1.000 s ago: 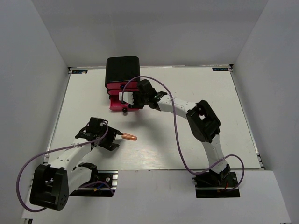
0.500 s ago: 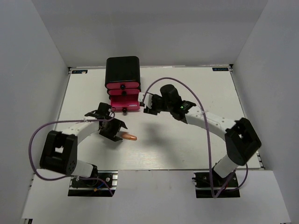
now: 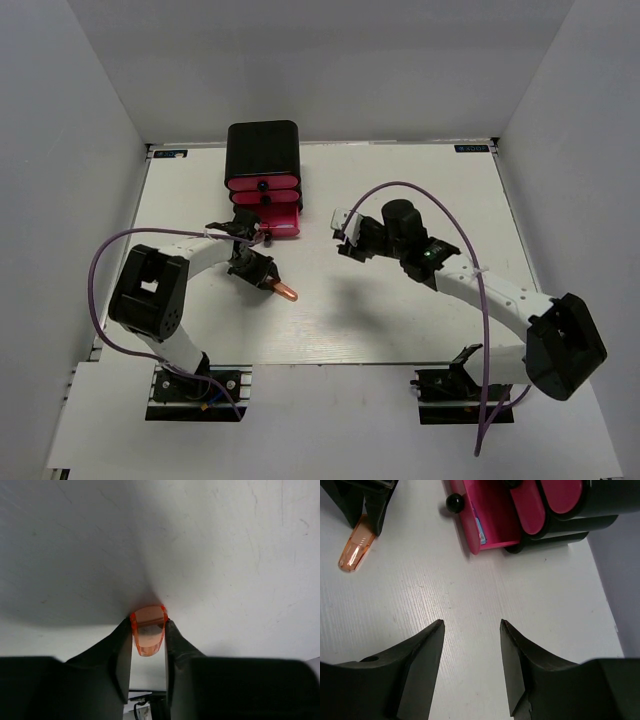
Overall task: Sort the stationery into containers
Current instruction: Grab a piece of stationery with the left arm, then place the stationery into the container
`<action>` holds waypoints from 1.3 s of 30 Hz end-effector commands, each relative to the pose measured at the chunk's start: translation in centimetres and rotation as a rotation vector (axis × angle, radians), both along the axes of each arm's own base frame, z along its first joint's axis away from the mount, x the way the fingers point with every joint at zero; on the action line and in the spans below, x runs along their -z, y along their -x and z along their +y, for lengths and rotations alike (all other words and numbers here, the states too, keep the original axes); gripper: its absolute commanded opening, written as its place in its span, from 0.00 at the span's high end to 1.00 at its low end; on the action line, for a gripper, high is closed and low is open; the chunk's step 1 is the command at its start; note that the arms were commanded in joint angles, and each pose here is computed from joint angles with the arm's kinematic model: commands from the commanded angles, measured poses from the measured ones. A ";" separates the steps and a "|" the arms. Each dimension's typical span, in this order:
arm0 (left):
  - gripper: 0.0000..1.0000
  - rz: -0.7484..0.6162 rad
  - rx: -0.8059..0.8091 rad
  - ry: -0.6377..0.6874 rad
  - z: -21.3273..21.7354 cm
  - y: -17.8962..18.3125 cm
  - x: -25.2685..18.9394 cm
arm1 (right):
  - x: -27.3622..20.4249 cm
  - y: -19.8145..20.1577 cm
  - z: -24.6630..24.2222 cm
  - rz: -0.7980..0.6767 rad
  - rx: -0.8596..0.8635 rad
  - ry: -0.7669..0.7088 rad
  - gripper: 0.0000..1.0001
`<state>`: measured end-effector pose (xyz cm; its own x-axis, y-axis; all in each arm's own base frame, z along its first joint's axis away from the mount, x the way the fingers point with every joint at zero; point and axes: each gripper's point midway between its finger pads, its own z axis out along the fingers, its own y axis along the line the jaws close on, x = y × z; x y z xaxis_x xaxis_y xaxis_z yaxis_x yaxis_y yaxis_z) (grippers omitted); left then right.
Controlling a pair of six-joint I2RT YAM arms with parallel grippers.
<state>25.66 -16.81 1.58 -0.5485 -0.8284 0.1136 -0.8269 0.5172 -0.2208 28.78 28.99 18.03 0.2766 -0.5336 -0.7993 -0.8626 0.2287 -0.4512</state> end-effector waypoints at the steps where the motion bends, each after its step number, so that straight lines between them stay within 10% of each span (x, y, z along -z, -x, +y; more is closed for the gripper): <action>1: 0.73 -0.014 0.014 -0.031 -0.1 0.0 0.0 | -1.9 0.2 -0.7 -0.023 0.022 -0.068 0.46; 21: 0.82 -0.566 -0.232 0.081 0.3 -11.9 -13.4 | -0.3 1.3 -3.7 -0.009 0.063 -0.059 0.46; 39: 0.81 -0.495 -0.443 -0.084 4.3 -15.2 -11.1 | -0.5 0.9 -5.1 -0.017 0.096 -0.069 0.46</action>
<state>40.81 -14.13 12.30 -0.2218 -0.9662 -0.1312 -0.7580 0.2555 -0.6001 27.94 23.94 17.41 0.2081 -0.5301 -0.8220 -0.8386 0.3359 -0.4289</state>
